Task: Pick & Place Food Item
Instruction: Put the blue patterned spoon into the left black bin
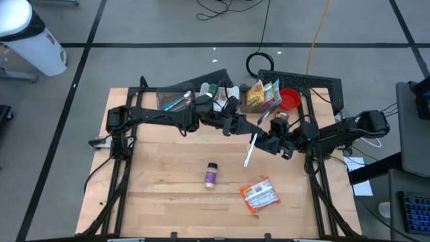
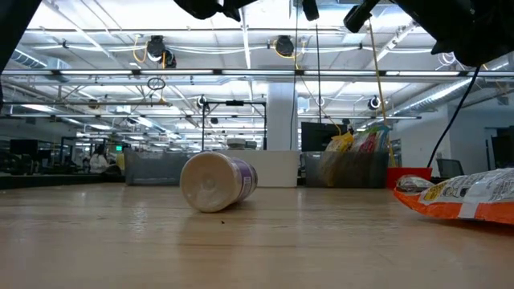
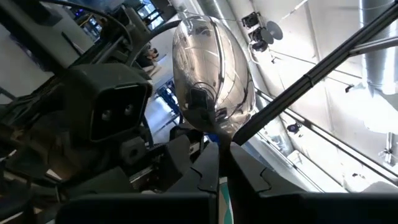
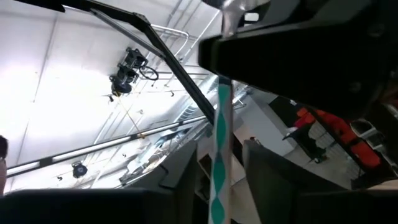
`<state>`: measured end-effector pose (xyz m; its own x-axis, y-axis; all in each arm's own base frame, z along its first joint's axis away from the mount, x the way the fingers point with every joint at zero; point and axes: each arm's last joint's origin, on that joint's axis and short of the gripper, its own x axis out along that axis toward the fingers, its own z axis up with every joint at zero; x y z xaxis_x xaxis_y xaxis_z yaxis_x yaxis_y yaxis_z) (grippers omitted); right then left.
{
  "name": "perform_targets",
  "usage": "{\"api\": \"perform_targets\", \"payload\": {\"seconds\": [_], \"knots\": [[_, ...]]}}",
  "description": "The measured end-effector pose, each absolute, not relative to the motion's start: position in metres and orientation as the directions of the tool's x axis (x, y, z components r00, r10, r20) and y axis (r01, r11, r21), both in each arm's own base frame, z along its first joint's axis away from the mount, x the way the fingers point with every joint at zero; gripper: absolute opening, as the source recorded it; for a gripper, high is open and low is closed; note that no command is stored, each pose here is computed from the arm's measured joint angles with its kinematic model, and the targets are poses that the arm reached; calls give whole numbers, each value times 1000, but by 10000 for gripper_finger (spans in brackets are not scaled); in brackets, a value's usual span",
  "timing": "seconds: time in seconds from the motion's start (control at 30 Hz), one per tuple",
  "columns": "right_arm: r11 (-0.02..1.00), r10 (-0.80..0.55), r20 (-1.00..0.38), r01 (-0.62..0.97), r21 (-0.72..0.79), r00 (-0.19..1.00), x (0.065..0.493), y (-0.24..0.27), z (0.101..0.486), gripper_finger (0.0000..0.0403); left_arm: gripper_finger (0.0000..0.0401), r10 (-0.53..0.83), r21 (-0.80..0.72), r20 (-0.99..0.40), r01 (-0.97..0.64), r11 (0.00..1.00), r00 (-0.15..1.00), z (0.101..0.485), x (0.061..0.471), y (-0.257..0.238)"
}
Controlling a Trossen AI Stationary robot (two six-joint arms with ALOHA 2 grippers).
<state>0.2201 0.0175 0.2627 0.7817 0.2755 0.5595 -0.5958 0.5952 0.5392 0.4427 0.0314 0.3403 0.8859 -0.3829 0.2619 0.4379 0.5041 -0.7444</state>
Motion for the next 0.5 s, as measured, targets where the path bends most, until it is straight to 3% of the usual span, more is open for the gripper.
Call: {"api": "perform_targets", "payload": {"seconds": [0.23,0.5], "knots": [[595,273,553,-590,546,787,221,17,262,55,15,-382,-767,214,397,505,899,336,444,31],[606,274,550,-586,538,789,221,17,261,26,9,-384,-770,189,380,514,904,334,444,30]]}}
